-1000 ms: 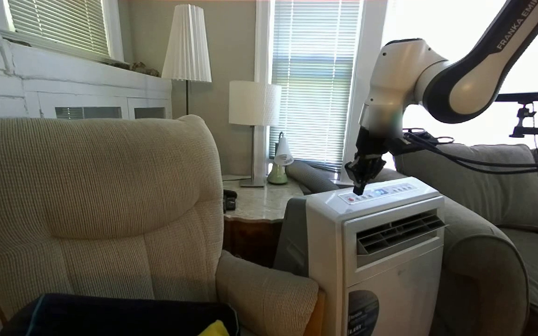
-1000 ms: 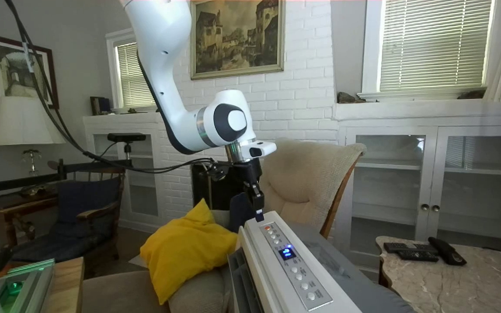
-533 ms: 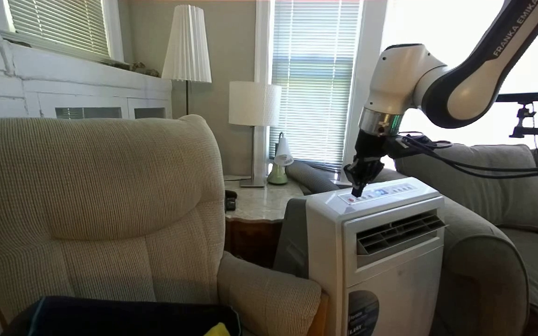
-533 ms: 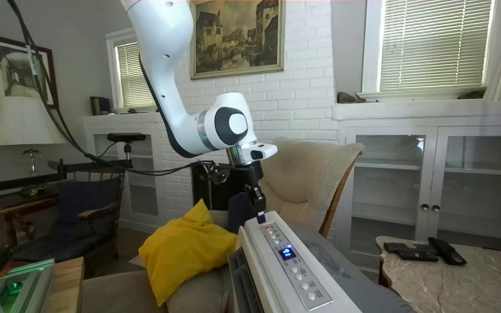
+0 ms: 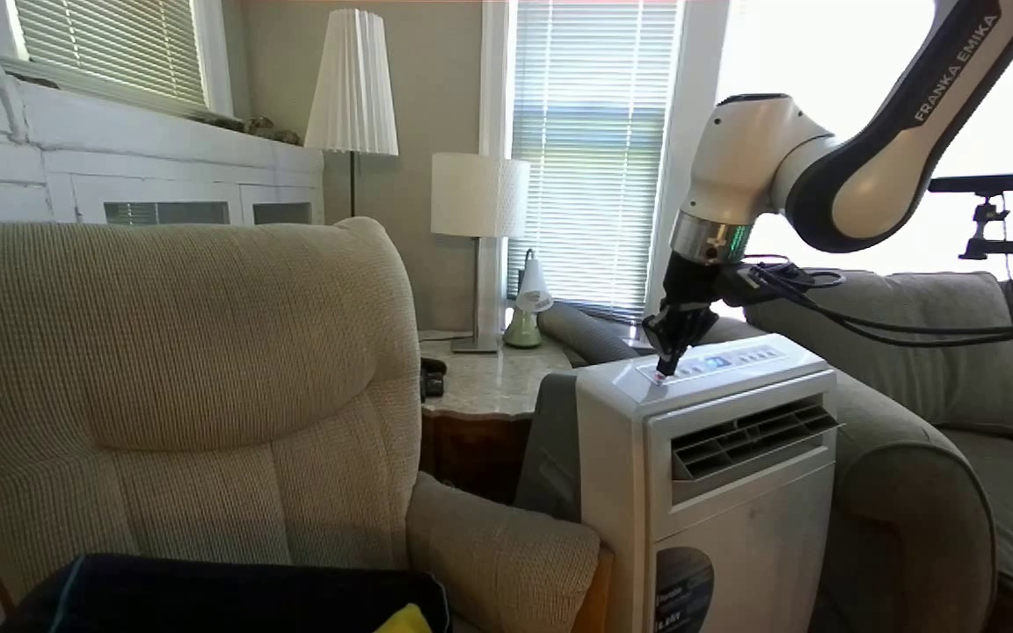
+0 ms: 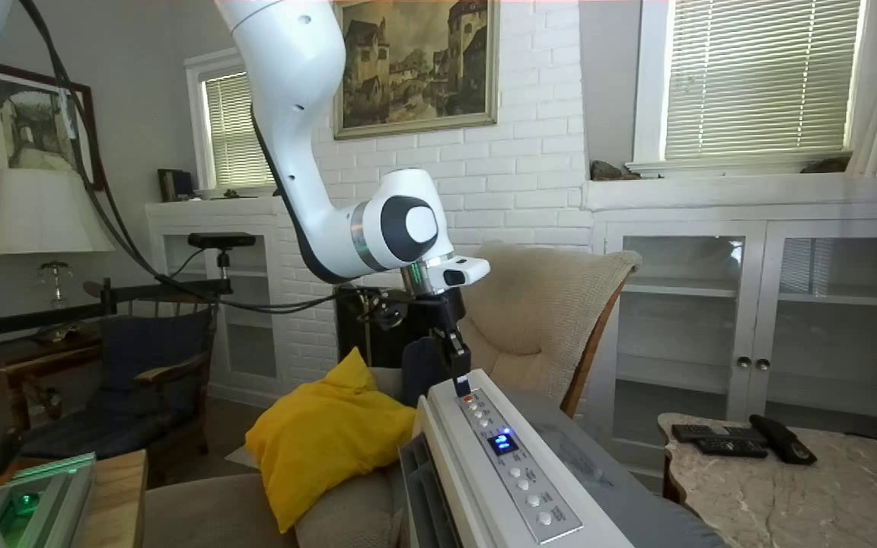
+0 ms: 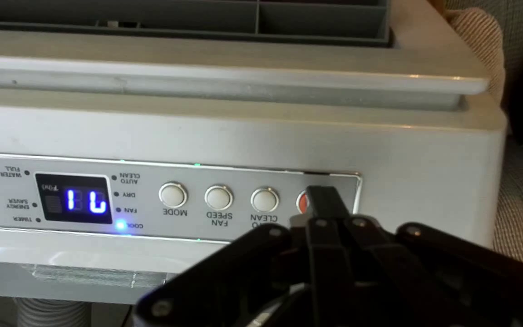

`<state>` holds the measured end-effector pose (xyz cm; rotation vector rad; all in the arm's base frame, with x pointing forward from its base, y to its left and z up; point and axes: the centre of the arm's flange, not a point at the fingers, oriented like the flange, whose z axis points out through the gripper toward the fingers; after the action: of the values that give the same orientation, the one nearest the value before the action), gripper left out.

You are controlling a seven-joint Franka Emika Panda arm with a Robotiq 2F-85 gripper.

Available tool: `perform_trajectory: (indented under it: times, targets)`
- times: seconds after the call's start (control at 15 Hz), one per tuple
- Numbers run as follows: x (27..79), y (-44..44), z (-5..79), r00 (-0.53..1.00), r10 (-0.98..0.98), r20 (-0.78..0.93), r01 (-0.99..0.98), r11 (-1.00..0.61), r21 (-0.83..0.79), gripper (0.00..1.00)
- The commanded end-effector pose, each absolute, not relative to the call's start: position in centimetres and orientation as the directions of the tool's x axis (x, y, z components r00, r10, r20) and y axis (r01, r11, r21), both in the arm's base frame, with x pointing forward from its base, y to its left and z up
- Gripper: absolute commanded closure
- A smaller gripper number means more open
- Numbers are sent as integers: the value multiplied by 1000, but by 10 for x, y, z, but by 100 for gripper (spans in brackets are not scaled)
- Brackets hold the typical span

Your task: Move the yellow cushion to the chair on the left then press a button to switch the aircon off

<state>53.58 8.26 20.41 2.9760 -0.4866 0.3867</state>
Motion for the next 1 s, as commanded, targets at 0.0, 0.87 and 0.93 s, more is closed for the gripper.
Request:
perform_trajectory:
  times: [0.0,0.87,0.93]
  targets:
    - [544,85,198,915,-297,273,-322,-946,49,100]
    - [541,81,179,919,-311,242,-331,-942,47,100]
    - [541,81,179,919,-314,238,-333,-942,45,100]
